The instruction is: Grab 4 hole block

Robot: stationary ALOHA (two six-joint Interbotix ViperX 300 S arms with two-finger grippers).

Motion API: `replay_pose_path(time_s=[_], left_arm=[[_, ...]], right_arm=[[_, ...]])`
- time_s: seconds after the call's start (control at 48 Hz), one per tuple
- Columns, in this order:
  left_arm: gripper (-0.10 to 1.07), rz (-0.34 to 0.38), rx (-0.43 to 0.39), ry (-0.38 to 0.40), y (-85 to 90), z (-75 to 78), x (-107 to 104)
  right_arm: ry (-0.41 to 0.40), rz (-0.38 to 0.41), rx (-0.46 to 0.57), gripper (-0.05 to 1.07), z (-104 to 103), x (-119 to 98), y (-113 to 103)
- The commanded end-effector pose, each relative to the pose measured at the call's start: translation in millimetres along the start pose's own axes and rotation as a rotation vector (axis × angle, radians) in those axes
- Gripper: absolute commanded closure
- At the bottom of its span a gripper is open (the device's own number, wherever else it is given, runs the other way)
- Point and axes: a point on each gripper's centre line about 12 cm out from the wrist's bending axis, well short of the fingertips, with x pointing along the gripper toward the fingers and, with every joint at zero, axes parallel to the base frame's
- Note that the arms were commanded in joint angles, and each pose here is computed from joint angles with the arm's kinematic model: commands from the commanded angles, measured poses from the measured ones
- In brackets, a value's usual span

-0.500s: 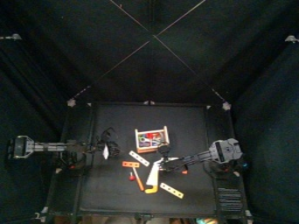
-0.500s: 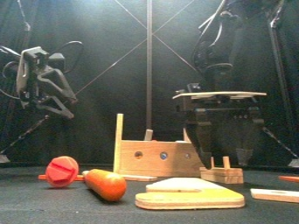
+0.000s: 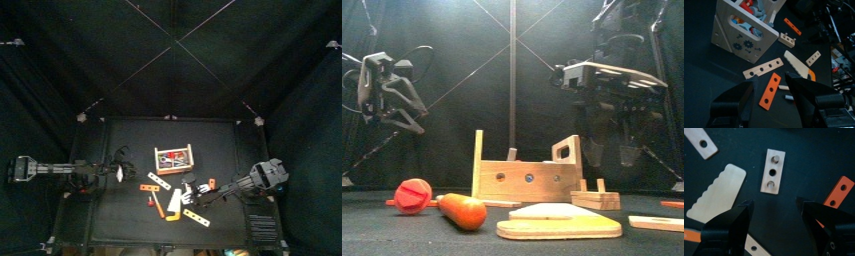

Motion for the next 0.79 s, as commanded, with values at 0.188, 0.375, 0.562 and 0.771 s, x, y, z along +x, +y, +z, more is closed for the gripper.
replay_pose_path(time_s=[0.188,0.375,0.562,0.771], left_arm=[[0.13,-0.019,0.205,0.019,-1.9,-3.8,-1],[0.12,-0.021,0.312,0.06,3.3,-18.7,-3],[0.12,-0.045,0.353,0.078,-0.2,-25.2,-3],[0.12,-0.057,0.357,0.08,-2.8,-25.9,-3]], right_arm=[[-0.016,0.023,-0.002,0.06,4,-8,-2],[-0.036,0.005,-0.013,0.06,5,-9,-6],[-0.058,0.017,-0.033,0.06,7,-10,-2],[-0.096,0.072,-0.05,0.06,14,-13,12]])
